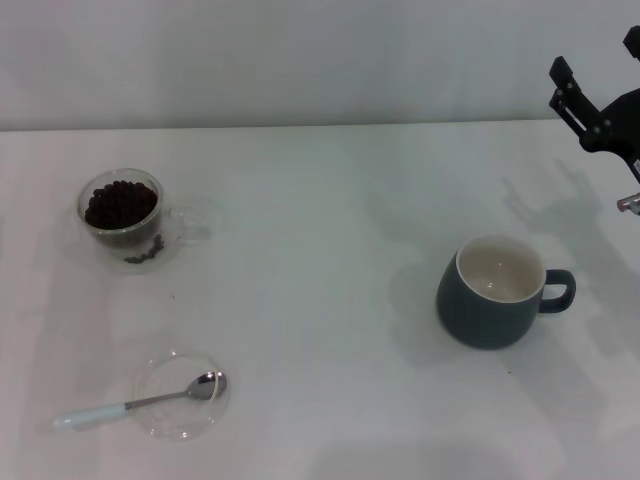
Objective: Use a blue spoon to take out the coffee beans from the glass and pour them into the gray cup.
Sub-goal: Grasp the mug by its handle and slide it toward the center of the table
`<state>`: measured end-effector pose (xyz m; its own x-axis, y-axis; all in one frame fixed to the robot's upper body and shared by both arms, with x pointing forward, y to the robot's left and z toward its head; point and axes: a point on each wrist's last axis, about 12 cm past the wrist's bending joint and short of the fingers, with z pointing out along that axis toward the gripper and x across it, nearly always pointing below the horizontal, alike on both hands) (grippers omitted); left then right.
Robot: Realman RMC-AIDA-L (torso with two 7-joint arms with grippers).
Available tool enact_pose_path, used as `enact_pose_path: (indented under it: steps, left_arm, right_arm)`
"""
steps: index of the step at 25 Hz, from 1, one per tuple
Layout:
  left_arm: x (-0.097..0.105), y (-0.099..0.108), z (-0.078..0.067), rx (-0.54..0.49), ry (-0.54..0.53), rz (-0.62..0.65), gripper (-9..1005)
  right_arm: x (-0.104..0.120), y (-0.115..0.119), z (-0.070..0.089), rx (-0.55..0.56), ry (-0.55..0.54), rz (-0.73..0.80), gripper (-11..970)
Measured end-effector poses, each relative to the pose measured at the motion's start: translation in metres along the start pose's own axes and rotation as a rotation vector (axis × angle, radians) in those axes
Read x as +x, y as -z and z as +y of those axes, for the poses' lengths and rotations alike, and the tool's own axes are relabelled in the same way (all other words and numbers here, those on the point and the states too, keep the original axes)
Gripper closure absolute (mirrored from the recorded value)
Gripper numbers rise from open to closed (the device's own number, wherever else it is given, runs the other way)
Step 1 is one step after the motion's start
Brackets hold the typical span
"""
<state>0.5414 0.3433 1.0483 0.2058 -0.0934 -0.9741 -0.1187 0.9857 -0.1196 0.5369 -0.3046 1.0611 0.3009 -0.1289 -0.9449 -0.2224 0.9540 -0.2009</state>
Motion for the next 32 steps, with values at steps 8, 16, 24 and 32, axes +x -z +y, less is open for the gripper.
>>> enact_pose_path:
  steps: [8,16,24,32]
  left_arm:
    - [0.007,0.010,-0.001,-0.009,0.017,0.028,358]
    - [0.012,0.017,-0.008,0.013,0.030,0.051,358]
    - [0.015,0.019,-0.014,0.040,0.037,0.062,359]
    - [0.013,0.021,-0.017,0.075,0.045,0.044,359]
  right_arm:
    - [0.004,0.007,0.000,-0.012,0.008,0.024,87]
    - [0.007,0.015,0.001,-0.027,-0.012,0.044,89]
    - [0.007,0.018,0.006,-0.065,-0.010,0.047,89]
    - [0.007,0.017,0.010,-0.083,-0.018,0.040,89]
